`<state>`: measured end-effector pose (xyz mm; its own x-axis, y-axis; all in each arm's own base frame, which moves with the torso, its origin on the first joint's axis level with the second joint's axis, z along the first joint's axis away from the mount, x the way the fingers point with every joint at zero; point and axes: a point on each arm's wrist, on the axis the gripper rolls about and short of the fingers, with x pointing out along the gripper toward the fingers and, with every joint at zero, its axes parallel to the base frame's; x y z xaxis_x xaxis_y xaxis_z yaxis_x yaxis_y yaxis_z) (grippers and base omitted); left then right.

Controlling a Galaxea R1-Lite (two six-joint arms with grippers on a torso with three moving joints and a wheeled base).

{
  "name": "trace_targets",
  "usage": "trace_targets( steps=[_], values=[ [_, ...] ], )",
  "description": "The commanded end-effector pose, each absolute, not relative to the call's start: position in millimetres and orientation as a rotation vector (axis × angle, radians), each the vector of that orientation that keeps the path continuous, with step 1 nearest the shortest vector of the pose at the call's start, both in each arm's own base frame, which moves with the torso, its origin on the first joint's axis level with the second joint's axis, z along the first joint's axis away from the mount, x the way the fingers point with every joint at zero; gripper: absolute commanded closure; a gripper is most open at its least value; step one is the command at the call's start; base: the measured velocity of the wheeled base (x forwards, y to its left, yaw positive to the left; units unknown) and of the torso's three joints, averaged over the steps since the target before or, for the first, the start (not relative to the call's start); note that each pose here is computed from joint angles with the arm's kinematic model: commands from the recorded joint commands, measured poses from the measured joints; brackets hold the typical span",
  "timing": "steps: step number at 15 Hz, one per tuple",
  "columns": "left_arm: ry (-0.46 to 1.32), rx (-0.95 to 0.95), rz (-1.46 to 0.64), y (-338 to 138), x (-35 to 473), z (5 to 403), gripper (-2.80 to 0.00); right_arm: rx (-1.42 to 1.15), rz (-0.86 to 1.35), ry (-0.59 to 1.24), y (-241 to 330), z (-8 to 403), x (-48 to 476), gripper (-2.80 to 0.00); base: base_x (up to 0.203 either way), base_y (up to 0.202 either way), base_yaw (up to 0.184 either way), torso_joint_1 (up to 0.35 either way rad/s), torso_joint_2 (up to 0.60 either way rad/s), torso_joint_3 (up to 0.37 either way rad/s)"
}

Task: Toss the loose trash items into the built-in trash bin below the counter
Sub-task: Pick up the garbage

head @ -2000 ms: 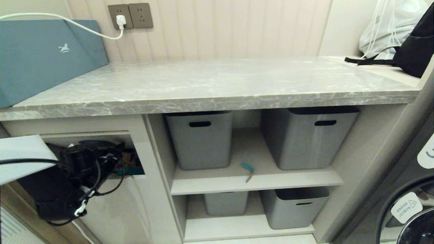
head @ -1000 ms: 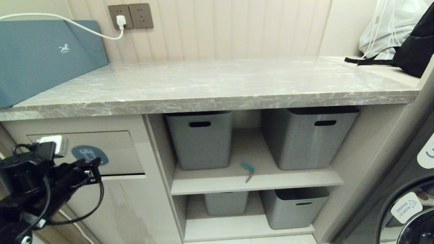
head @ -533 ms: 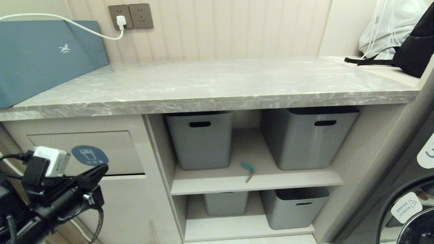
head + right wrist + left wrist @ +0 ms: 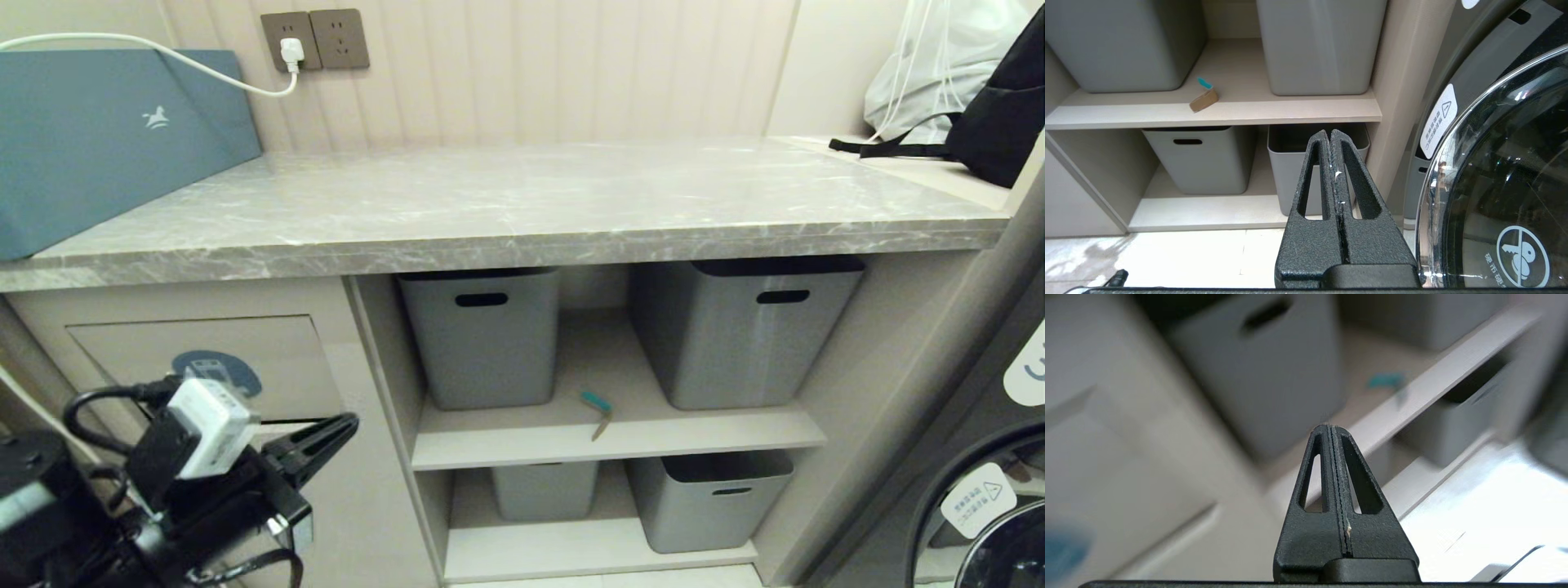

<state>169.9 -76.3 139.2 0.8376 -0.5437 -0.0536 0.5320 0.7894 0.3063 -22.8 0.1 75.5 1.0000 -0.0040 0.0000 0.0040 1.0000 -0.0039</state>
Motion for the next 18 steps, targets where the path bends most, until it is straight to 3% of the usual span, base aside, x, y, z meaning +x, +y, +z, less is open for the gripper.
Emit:
trace_targets(
  steps=[1, 9, 18],
  values=[
    [-0.08, 0.312, -0.641, -86.9, 183.8, 147.7, 0.0, -0.005, -0.005, 0.0, 0.2, 75.5, -22.8, 0.0, 0.0, 0.0, 0.0, 0.0, 0.0, 0.0],
    [-0.019, 0.273, -0.841, -125.6, 200.3, 135.0, 0.0, -0.005, -0.003, 0.0, 0.1, 75.5, -22.8, 0.0, 0.0, 0.0, 0.0, 0.0, 0.0, 0.0],
    [0.068, 0.286, -0.856, -148.1, 231.5, 114.0, 0.0, -0.005, -0.005, 0.0, 0.2, 75.5, -22.8, 0.0, 0.0, 0.0, 0.0, 0.0, 0.0, 0.0]
  ],
)
